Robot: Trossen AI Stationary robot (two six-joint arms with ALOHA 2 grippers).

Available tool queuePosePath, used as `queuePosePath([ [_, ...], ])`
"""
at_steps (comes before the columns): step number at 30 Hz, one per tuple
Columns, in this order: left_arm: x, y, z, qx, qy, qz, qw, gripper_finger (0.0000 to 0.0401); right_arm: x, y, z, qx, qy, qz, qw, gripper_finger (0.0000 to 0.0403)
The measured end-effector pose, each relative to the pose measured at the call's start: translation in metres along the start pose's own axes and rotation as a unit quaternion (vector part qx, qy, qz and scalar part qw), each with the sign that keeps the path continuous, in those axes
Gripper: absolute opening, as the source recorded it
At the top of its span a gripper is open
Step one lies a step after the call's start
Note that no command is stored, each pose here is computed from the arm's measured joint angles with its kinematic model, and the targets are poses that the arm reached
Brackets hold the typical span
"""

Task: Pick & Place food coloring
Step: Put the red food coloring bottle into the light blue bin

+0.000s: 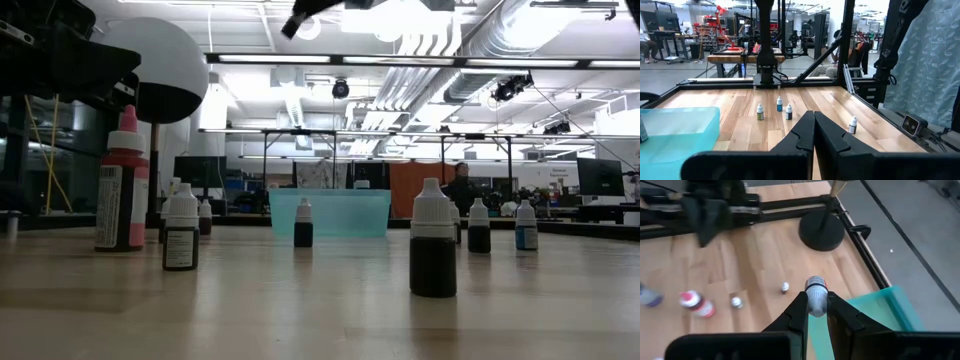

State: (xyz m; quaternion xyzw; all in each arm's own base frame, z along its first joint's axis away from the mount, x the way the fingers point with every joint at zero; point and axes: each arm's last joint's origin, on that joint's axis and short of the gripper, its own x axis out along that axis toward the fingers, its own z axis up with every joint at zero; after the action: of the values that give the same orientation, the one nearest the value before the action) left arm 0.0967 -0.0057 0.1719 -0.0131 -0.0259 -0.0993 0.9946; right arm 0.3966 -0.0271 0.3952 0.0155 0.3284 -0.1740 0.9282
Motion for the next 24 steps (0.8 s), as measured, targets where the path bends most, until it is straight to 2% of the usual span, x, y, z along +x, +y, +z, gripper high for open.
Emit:
queuePosePath([
  [6,0.0,0.0,0.0,0.0,0.0,0.0,1.0,0.0001,0.046,-0.049,-0.005,0.033,0.047,0.0,0.998,0.0042],
  [15,0.0,0.0,0.0,0.0,0.0,0.0,1.0,0.0001,0.098,-0.113,-0.043,0.074,0.187,-0.036,0.979,0.0043],
  [19,0.0,0.0,0.0,0.0,0.0,0.0,1.0,0.0001,0.117,-0.131,-0.059,0.092,0.232,-0.026,0.968,0.0043],
  [24,0.0,0.0,0.0,0.0,0.0,0.0,1.0,0.0001,0.141,-0.14,-0.077,0.12,0.274,-0.02,0.954,0.0043],
])
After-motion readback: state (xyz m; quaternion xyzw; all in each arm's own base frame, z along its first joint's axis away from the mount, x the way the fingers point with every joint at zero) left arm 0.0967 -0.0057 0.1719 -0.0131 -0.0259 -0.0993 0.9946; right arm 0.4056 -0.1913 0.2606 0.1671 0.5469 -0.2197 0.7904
